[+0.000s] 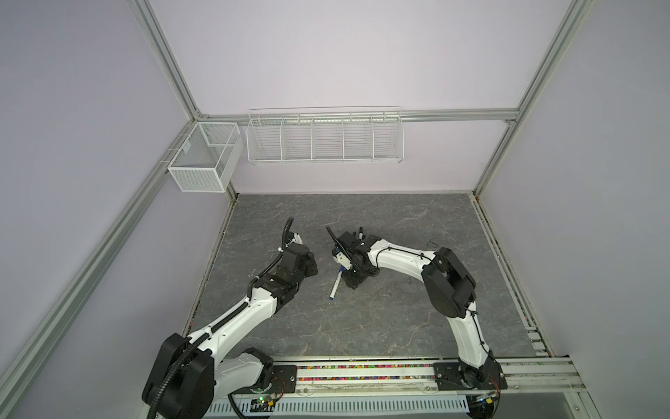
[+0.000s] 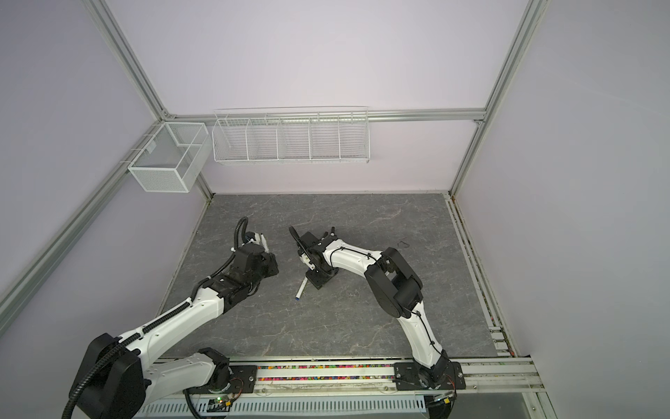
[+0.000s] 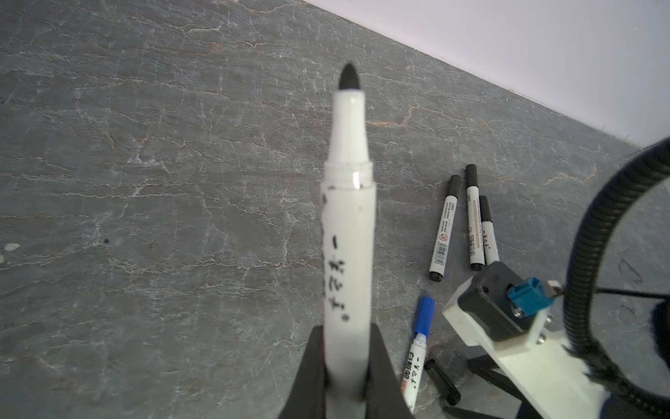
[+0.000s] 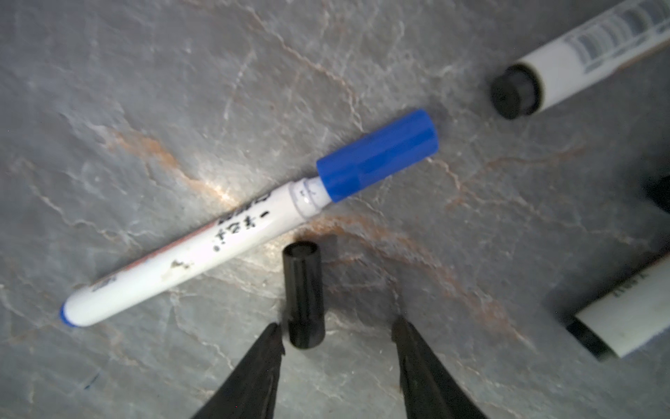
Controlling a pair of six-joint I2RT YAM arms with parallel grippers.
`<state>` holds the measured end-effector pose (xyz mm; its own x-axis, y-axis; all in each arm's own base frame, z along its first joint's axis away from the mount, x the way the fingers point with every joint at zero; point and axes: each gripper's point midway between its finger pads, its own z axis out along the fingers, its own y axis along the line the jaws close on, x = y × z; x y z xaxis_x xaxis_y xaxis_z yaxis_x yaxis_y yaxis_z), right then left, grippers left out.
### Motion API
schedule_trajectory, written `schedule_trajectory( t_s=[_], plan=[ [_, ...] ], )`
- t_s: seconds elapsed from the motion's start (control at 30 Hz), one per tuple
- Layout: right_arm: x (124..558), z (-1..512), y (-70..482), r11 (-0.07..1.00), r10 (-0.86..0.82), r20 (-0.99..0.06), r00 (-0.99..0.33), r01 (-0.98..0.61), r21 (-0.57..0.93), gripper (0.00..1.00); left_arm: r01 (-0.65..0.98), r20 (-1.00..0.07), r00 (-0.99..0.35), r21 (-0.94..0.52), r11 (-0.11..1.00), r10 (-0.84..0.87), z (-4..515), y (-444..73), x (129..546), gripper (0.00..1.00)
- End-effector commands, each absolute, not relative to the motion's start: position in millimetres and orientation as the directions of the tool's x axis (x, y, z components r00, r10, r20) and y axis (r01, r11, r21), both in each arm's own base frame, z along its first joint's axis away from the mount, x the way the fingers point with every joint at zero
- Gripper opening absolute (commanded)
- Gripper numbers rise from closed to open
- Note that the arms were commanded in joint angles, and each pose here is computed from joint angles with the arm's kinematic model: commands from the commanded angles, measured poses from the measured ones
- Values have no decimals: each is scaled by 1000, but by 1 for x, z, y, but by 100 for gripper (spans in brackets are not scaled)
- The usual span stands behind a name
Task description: Insert the pens into the pen caps
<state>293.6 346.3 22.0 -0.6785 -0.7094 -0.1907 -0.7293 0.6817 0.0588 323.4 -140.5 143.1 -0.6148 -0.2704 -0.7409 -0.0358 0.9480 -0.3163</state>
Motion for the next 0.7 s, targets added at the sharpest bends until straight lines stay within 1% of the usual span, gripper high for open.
schedule_trajectory(
  t_s=[0.0, 0.27, 0.43, 0.57, 0.63, 0.67],
  plan=[
    [291, 34, 360, 650, -721, -229, -654, -753, 104, 54, -22, -735, -623, -326, 945, -268, 140, -144, 323, 0],
    [293, 27, 371, 634, -733, -223, -643, -764, 119, 48, 37, -719, -655, -337, 941, -232, 136, -154, 319, 0],
    [294, 18, 373, 634, -738, -206, -642, -765, 111, 45, 41, -716, -658, -344, 938, -234, 136, -156, 319, 0],
    [294, 9, 367, 636, -749, -185, -636, -769, 71, 40, 45, -716, -657, -348, 937, -235, 136, -157, 319, 0],
    [296, 6, 363, 635, -755, -176, -632, -771, 47, 36, 57, -718, -658, -350, 935, -228, 137, -159, 319, 0],
    [297, 5, 362, 634, -757, -176, -629, -773, 34, 32, 62, -716, -661, -350, 935, -224, 136, -160, 319, 0]
  ],
)
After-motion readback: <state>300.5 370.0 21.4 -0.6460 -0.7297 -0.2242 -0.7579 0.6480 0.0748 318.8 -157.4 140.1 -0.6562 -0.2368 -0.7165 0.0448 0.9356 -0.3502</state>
